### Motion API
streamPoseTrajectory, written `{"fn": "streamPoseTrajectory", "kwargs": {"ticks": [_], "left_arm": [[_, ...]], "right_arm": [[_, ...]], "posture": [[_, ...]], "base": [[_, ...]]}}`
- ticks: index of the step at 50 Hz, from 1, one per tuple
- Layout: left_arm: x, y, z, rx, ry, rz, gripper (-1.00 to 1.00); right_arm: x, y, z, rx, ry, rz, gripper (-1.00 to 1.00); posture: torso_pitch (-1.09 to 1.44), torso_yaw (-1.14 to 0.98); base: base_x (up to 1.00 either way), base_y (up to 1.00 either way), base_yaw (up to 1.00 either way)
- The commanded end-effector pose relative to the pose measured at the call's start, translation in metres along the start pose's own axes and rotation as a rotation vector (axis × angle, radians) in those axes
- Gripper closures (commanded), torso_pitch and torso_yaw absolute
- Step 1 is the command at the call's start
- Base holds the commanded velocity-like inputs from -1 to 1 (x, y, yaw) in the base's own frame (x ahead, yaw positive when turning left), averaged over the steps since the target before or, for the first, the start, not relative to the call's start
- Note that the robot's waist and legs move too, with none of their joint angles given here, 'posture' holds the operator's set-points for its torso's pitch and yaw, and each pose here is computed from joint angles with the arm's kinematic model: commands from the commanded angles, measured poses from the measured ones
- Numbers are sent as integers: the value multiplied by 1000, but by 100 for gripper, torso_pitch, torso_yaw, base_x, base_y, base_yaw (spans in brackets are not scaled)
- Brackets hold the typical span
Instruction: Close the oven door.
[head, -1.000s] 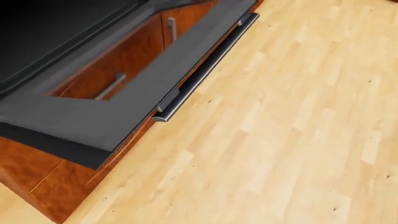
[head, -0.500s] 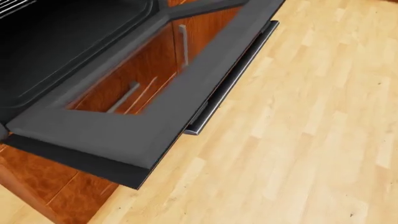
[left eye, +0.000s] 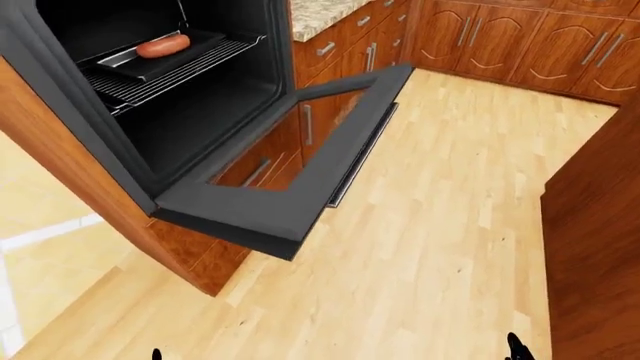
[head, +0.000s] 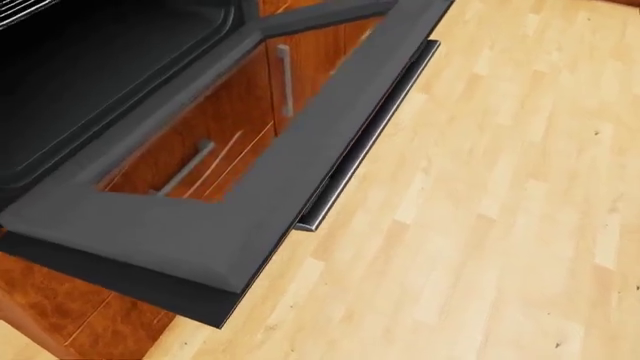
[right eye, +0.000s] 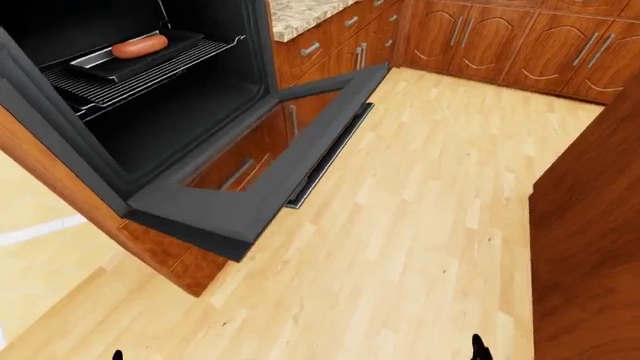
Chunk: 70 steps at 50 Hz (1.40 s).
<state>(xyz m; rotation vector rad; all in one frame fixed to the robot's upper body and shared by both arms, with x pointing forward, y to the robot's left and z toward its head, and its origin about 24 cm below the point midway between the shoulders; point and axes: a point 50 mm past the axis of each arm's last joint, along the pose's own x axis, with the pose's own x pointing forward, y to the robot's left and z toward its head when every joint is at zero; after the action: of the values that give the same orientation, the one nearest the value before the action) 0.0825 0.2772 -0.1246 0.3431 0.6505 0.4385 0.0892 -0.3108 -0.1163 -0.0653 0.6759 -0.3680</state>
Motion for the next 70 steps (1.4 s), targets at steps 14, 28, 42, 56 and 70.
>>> {"fn": "streamPoseTrajectory", "kwargs": {"ticks": [14, 28, 42, 56, 70], "left_arm": [[4, 9, 6, -6, -39, 39, -100], [4, 9, 6, -8, -39, 39, -100], [4, 9, 6, -3, -41, 37, -100], [4, 9, 6, -5, -40, 38, -100], [4, 9, 6, -2, -42, 36, -100]], "right_arm": [[3, -3, 8, -6, -43, -4, -100], [3, -2, 8, -7, -42, -1, -100], [3, -2, 8, -7, -41, -2, -100], [3, -2, 9, -6, -42, -1, -100], [3, -2, 8, -8, -39, 0, -100]], "posture": [[0, 0], [0, 0], [0, 0], [0, 0], [0, 0]], "base": [[0, 14, 0], [0, 14, 0], [0, 14, 0], [0, 14, 0], [0, 14, 0]]}}
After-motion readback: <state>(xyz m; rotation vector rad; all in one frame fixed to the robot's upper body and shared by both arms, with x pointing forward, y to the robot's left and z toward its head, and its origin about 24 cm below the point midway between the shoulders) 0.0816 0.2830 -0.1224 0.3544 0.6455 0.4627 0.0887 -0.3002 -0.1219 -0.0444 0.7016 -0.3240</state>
